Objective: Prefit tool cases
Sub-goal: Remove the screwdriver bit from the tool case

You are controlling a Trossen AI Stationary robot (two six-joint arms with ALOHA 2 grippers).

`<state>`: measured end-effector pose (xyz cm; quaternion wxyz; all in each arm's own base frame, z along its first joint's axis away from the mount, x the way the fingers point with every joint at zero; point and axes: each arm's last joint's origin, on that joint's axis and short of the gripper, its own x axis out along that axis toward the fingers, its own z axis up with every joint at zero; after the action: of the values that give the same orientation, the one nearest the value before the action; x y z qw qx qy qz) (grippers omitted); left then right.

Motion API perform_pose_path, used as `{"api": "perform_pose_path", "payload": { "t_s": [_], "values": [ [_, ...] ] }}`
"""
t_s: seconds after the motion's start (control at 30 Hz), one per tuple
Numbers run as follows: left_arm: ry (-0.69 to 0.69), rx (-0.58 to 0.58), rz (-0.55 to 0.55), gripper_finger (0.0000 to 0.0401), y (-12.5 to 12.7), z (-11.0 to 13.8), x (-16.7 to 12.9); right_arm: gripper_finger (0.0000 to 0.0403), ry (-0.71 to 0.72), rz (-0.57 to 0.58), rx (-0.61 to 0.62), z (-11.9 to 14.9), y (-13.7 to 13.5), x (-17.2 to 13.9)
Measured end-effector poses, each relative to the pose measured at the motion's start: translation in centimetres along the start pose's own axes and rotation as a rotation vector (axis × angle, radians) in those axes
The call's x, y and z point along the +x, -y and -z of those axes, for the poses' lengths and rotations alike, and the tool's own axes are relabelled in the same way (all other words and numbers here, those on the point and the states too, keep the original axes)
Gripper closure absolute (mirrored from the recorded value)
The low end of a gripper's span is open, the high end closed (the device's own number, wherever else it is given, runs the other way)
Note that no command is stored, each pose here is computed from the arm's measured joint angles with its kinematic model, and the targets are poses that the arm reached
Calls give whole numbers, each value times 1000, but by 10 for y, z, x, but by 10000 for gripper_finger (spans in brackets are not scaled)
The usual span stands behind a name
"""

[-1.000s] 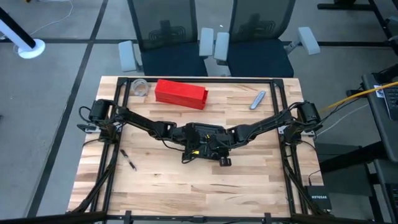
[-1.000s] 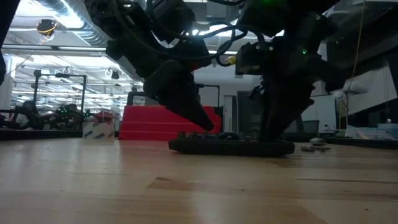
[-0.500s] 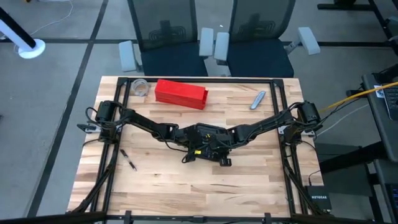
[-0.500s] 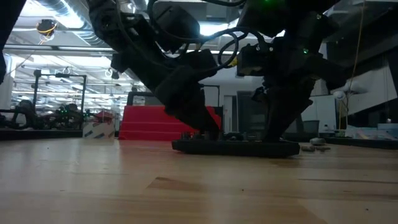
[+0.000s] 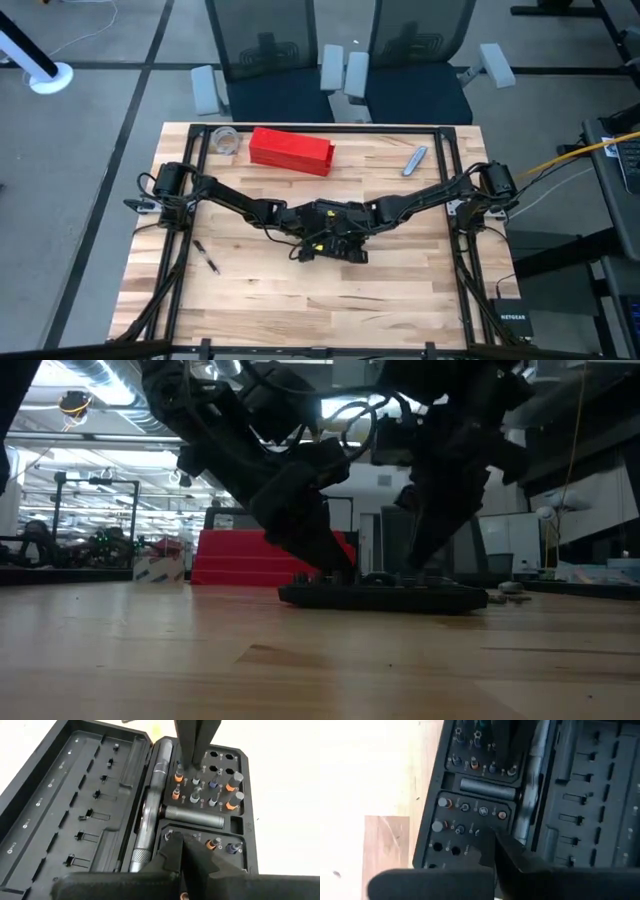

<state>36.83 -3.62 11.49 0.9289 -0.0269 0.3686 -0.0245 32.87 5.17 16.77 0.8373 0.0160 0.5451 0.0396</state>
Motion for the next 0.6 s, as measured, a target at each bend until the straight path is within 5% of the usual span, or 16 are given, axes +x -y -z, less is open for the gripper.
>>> {"api": "perform_pose_path", "payload": {
  "t_s": [0.37, 0.6],
  "values": [
    [-18, -9, 0, 401, 0, 2, 0, 403, -123, 126, 74, 28, 35, -50],
    [-20, -17, -1, 401, -4, 2, 0, 403, -159, 135, 260, 72, 55, -59]
  ]
}}
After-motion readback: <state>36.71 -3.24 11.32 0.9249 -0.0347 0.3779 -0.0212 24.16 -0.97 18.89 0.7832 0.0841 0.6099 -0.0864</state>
